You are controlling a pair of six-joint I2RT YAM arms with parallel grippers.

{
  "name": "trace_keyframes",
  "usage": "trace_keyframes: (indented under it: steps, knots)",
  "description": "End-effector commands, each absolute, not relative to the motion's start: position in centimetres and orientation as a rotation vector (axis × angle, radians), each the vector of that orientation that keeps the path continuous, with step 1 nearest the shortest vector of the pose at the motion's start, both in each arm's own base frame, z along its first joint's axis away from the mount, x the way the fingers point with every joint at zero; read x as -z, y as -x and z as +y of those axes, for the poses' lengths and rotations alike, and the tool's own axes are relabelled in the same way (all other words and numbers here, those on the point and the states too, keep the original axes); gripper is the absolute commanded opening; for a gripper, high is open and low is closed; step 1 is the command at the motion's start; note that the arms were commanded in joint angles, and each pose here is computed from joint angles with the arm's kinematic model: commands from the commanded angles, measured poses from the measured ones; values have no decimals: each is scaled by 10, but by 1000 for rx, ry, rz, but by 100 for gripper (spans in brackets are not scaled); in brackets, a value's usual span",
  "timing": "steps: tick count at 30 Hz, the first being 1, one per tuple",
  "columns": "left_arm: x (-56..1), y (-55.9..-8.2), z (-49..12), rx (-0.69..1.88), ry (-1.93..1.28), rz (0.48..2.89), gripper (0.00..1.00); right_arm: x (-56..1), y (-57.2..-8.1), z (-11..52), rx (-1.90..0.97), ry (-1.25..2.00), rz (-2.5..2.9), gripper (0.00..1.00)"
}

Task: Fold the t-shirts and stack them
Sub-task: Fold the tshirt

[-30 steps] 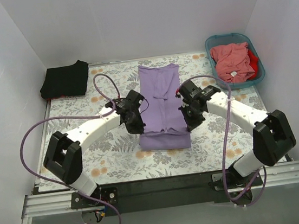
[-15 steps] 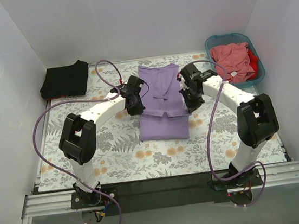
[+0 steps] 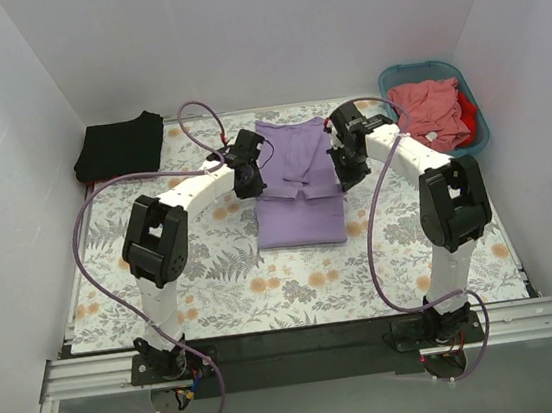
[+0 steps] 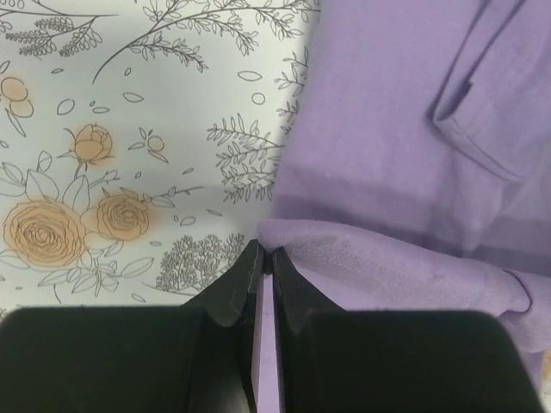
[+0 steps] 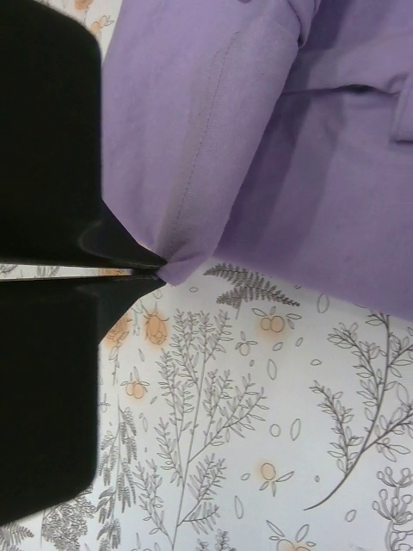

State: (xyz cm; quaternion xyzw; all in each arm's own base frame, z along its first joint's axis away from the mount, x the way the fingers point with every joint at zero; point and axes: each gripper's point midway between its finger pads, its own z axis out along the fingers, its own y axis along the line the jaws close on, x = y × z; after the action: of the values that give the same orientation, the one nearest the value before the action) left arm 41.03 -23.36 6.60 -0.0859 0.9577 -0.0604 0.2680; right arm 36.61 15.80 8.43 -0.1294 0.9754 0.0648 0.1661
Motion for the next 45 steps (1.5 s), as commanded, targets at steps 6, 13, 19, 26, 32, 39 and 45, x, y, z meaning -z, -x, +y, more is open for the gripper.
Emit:
trace_keyframes:
  steps: [6,13,19,26,32,39,45]
  knots:
    - [-64,-443,-223,108,255,2498,0,-72,-396,155,-163,332,2763,1]
    - [-60,-450,-221,79,251,2480,0,-66,-403,157,-160,323,2754,1]
    - [-72,-452,-219,81,257,2445,0,-73,-405,156,-157,309,2738,1]
    - [-90,-455,-218,99,267,2401,0,-94,-412,156,-177,287,2686,1]
    - [-99,-459,-218,103,276,2370,0,-100,-416,158,-199,277,2669,1]
    - [-88,-467,-219,88,277,2370,0,-87,-423,160,-202,274,2687,1]
    - [-55,-466,-217,46,290,2419,3,-67,-428,161,-197,261,2683,1]
